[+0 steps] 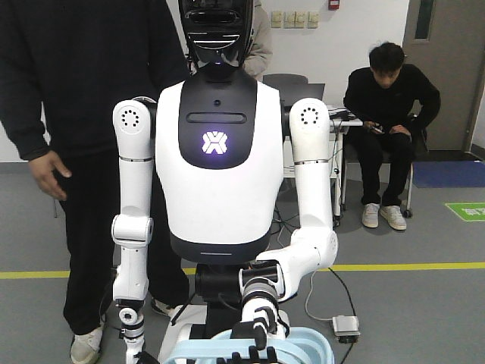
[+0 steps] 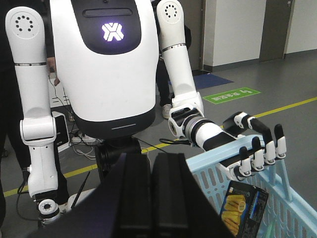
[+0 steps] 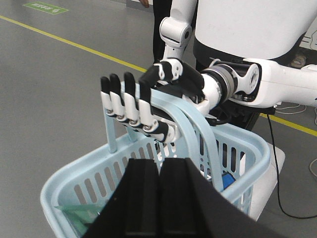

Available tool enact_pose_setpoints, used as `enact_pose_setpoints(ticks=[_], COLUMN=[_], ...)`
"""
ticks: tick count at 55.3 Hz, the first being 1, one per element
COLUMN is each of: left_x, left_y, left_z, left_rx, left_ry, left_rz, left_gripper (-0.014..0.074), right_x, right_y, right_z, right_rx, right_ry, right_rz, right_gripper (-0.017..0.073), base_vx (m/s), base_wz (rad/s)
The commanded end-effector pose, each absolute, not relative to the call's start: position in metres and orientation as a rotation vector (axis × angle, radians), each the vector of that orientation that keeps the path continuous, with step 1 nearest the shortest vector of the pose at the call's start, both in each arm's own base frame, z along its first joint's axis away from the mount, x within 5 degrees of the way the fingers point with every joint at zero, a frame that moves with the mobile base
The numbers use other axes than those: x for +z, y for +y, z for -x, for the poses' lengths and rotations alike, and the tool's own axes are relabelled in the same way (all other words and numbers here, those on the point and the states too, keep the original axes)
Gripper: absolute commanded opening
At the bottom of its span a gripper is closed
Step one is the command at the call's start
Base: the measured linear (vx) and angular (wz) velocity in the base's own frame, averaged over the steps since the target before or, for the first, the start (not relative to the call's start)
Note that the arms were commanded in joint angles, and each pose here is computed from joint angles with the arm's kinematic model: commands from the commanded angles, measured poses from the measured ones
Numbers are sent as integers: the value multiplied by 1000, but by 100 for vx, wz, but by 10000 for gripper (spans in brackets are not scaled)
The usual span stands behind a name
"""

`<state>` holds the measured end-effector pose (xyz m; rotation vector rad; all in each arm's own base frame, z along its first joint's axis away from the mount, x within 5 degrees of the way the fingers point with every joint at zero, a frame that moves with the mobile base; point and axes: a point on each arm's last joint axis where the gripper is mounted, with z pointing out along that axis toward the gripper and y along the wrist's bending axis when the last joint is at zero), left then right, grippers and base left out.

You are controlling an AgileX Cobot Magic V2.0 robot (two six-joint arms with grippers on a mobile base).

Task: Pick snacks and fruit into basket
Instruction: 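Withdraw both grippers from the basket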

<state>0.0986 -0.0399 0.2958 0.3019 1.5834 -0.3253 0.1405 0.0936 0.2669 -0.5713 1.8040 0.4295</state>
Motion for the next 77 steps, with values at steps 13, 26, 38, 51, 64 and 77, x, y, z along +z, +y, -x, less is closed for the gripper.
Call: enact_pose_setpoints(ticks=[13,26,38,51,64,77], left_x=[305,305,305,305,305,305], left_y=[-39,-39,-39,-39,-39,-39], left_z=[-99,-99,-99,-99,-99,-99], left_rx=[-338,-337,-338,-337,-337,-336], left_ry=[1561,1561,1561,1561,1561,1561], left_rz=[-278,-278,-278,-278,-278,-277], left_gripper=[0,0,0,0,0,0], right_x=[280,280,280,280,281,281], right_y=[96,96,96,96,96,96], right_z=[-140,-140,-140,-140,-140,-140], right_rx=[467,467,467,467,468,468], right_ry=[1740,1740,1740,1740,1739,1739], right_rz=[572,572,572,572,572,572], right_gripper=[-7,-7,-7,-7,-7,-7], base_vx=[-1,-9,-17,-24,-32,-38], base_wz=[-4,-13,-6,-3,9,29])
